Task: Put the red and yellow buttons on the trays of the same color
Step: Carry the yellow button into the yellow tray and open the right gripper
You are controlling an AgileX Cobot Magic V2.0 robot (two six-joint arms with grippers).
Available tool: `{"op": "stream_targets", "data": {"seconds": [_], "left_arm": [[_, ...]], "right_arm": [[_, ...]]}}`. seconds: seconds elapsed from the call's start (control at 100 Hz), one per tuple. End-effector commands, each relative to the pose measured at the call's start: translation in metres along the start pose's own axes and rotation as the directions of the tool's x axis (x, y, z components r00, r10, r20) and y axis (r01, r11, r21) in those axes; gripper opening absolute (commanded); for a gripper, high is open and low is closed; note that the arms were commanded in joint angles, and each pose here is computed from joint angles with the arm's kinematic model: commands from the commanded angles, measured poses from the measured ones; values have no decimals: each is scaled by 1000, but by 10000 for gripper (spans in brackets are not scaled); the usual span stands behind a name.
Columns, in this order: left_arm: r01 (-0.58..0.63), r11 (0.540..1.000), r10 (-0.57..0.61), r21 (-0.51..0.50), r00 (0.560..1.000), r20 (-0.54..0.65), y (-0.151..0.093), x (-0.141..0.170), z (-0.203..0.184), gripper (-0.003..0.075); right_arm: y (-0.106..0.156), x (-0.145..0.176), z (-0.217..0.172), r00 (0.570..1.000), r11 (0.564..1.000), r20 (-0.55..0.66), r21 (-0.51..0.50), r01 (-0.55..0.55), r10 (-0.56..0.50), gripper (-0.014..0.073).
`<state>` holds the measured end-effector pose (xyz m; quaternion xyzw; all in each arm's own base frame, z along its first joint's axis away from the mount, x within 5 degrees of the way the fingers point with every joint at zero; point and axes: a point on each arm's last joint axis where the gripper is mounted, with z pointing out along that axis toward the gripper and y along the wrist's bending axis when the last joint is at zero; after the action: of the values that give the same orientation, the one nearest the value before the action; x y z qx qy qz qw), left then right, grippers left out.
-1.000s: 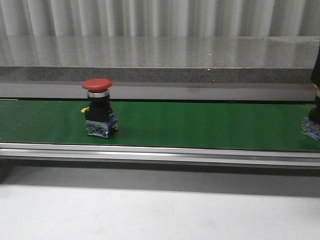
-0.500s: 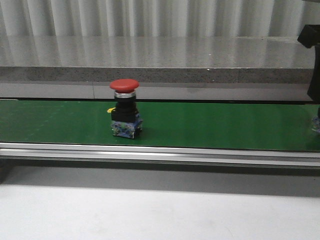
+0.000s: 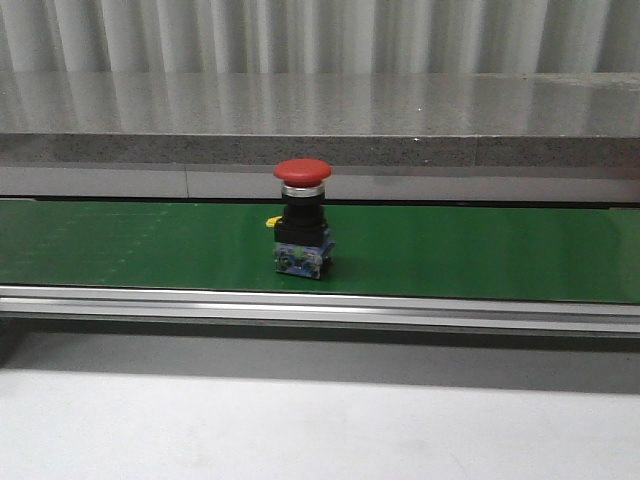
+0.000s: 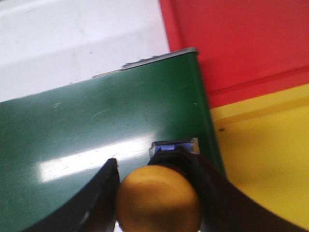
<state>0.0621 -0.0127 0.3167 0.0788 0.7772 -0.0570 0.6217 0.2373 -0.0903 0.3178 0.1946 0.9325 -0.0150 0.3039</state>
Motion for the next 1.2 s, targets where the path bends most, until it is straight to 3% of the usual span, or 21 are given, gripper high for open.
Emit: {"op": "stream_targets", "data": {"seconds": [0.0, 0.21, 0.41, 0.71, 0.95, 1.0, 1.19], "left_arm": [[7, 1000, -8, 11, 996, 84, -1, -13, -2, -20], [7, 1000, -8, 11, 996, 84, -1, -13, -2, -20], [7, 1000, -8, 11, 996, 84, -1, -13, -2, -20], [7, 1000, -8, 11, 996, 84, -1, -13, -2, -20], [7, 1000, -8, 11, 996, 84, -1, -13, -2, -20], [7, 1000, -8, 11, 996, 84, -1, -13, -2, -20], [7, 1000, -8, 11, 996, 84, -1, -13, -2, -20]], "right_arm": [[-18, -12, -18, 992, 997, 116, 44, -60, 55, 203], [-57, -11, -15, 979, 975, 120, 129, -181, 166, 203], [-87, -10, 12, 967, 951, 70, 177, -254, 245, 203], [-101, -2, 70, 947, 941, -91, 176, -289, 308, 203], [-104, 0, 93, 930, 931, -119, 160, -328, 348, 215], [-104, -1, 93, 931, 931, -113, 160, -329, 349, 257], [-104, 0, 93, 930, 931, -117, 159, -329, 349, 568]]}}
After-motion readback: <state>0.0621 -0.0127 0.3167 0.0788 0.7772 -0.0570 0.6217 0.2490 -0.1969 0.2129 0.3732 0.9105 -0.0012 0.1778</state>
